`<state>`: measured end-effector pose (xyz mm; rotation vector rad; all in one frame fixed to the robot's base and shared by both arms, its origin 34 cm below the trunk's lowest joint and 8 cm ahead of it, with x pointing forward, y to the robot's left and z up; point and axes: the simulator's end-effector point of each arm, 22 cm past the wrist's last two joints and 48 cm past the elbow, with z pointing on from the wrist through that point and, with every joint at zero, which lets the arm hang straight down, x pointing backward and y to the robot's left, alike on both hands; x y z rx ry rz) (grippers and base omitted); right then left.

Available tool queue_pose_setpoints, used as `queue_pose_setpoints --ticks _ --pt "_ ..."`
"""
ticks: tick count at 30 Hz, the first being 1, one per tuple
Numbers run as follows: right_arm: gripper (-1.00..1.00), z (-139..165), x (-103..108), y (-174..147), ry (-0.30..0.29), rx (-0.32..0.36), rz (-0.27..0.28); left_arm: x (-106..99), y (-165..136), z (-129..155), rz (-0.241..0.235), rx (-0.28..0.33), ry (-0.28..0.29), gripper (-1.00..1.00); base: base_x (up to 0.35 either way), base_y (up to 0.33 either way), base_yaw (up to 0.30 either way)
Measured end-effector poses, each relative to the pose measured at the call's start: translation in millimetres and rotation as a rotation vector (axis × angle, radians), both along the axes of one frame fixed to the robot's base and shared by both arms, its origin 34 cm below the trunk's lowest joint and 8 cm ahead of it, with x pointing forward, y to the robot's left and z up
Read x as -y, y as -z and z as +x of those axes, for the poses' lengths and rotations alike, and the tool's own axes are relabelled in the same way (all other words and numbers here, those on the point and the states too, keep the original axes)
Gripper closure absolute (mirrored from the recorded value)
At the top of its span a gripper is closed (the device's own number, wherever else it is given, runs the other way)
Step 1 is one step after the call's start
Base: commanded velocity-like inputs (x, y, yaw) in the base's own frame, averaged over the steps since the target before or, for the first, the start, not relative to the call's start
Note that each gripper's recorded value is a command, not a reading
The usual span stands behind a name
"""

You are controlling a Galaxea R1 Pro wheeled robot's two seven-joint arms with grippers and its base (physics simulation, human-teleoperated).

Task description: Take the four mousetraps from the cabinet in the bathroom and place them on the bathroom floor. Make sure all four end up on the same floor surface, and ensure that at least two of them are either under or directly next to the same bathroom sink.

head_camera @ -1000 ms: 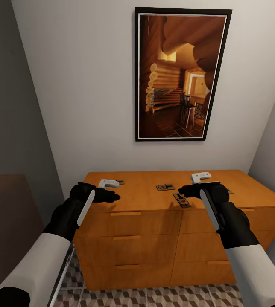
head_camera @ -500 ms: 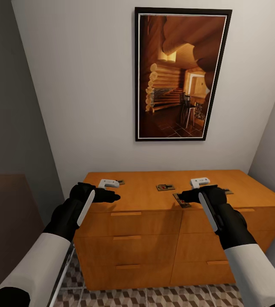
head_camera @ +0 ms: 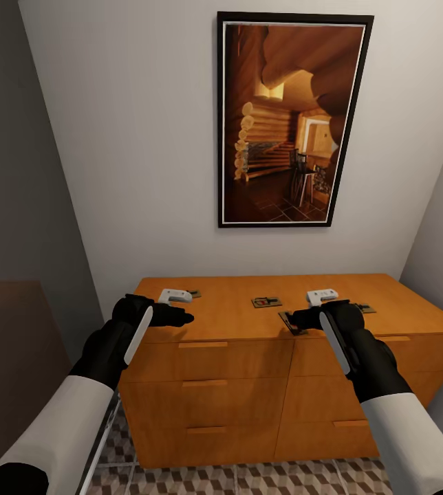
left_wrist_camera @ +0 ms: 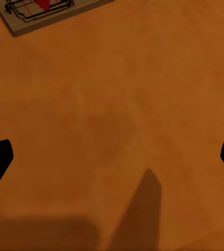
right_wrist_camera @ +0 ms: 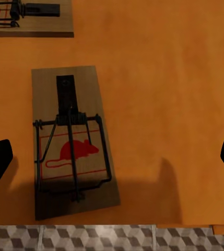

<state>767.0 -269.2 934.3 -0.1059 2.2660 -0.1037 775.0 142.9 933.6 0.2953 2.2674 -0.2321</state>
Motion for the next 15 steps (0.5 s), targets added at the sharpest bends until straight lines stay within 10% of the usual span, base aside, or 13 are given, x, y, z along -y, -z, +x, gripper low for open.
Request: queue_pose_setpoints --ticks 15 --pt "-1.00 0.0 -3.1 0.3 -0.004 0.000 0.001 0.4 -0.2 0.1 -0.001 0.001 0.001 -1.00 0.000 0.000 0.000"
